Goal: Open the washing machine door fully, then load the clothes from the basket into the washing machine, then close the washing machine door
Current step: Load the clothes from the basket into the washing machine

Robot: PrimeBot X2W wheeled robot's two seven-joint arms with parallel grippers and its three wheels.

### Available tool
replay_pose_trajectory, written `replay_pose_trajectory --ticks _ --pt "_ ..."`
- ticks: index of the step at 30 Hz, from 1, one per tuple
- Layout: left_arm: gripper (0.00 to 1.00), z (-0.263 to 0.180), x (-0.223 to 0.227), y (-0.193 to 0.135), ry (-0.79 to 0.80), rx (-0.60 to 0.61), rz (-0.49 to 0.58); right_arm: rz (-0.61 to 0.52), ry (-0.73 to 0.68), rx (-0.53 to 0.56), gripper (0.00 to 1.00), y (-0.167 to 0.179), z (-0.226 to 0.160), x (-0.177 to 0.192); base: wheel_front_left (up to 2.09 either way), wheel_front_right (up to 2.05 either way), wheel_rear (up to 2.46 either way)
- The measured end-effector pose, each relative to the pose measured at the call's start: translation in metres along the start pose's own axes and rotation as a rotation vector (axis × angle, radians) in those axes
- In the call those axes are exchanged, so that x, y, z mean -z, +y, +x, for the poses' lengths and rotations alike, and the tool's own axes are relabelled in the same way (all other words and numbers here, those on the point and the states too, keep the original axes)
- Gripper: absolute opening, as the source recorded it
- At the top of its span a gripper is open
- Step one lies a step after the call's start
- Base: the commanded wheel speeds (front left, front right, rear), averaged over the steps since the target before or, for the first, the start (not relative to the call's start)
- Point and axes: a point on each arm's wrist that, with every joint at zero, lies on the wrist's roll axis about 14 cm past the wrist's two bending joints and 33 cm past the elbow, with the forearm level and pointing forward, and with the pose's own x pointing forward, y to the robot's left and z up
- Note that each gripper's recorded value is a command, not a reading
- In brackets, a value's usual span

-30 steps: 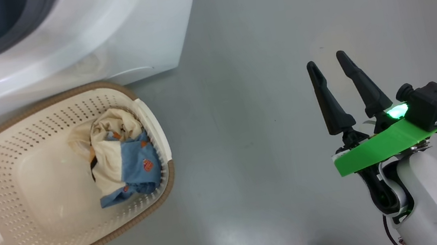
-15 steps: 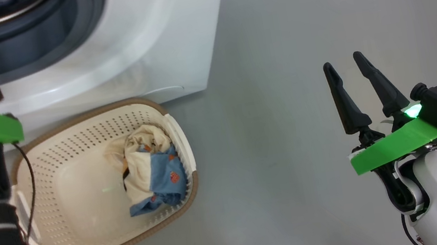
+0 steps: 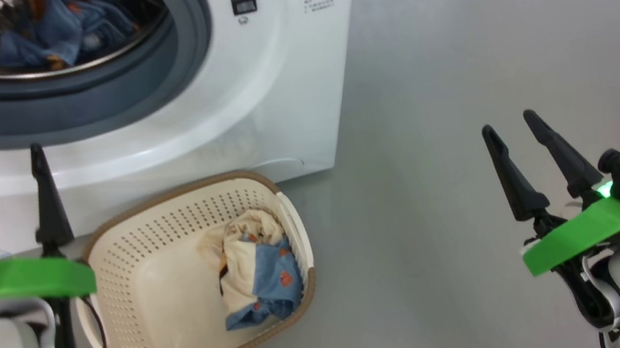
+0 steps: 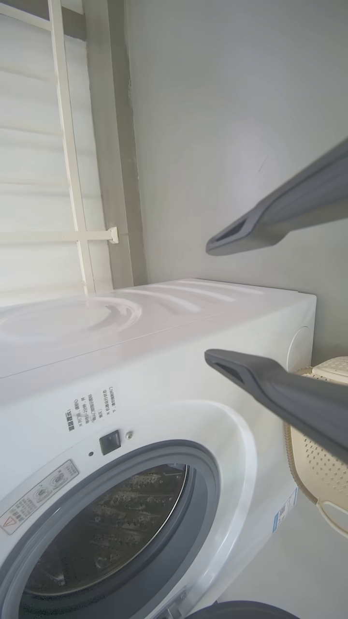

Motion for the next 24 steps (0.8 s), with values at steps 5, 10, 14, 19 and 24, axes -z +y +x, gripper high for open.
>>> replay_pose_trajectory --ticks 5,10,14,19,24 --pt "1.00 -0.032 -0.001 0.004 0.008 -0.022 -0.001 0.000 -0.005 -0.007 1.00 0.004 -0.013 -0.004 0.00 0.00 0.00" --pt "1.00 -0.061 -0.004 0.014 0.011 -0.053 0.010 0.000 -0.019 -0.010 1.00 0.005 -0.024 -0.010 0.00 0.00 0.00" --pt "1.00 -0.086 -0.005 0.019 0.012 -0.077 0.009 -0.004 -0.022 -0.013 1.00 0.005 -0.034 -0.013 0.00 0.00 0.00" --pt "1.00 -0.116 -0.005 0.026 0.017 -0.103 0.013 -0.003 -0.028 -0.022 1.00 0.010 -0.045 -0.015 0.00 0.00 0.00" --pt "1.00 -0.142 -0.010 0.032 0.003 -0.128 0.019 0.003 -0.028 -0.026 1.00 0.012 -0.057 -0.015 0.00 0.00 0.00"
